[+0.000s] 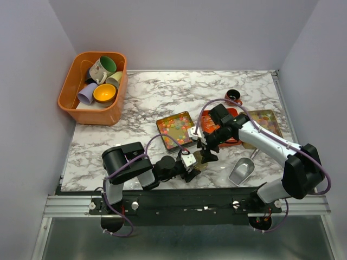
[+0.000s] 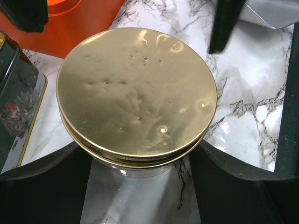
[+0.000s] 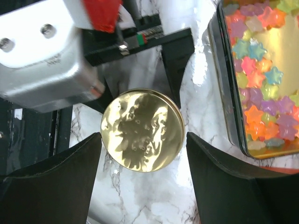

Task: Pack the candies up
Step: Screw the bottle lid onto the packing bottle.

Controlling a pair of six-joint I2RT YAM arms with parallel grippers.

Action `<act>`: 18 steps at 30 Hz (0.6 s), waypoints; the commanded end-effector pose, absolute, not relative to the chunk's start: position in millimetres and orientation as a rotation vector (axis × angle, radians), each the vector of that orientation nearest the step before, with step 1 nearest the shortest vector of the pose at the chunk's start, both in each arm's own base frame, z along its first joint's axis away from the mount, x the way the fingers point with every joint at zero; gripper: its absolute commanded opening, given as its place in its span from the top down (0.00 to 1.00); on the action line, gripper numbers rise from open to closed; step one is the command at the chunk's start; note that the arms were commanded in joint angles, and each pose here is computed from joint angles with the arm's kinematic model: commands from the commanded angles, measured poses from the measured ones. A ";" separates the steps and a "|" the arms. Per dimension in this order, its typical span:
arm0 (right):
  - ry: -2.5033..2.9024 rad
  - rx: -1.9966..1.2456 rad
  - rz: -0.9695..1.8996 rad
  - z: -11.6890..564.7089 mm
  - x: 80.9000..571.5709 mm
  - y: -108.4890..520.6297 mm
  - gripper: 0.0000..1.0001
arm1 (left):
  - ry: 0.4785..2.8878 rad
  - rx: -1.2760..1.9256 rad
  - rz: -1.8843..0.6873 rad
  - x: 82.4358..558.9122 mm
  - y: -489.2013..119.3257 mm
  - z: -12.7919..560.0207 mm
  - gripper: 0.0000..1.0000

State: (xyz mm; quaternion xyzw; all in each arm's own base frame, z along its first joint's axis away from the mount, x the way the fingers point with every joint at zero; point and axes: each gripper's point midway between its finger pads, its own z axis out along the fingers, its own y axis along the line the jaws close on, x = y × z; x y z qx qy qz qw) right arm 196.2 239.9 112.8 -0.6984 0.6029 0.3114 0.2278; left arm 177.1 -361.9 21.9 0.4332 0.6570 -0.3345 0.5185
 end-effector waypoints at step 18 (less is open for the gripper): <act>1.616 -2.068 0.901 67.2 177.6 242.0 0.21 | 1.649 1.109 -0.744 172.2 -354.3 -5.1 0.26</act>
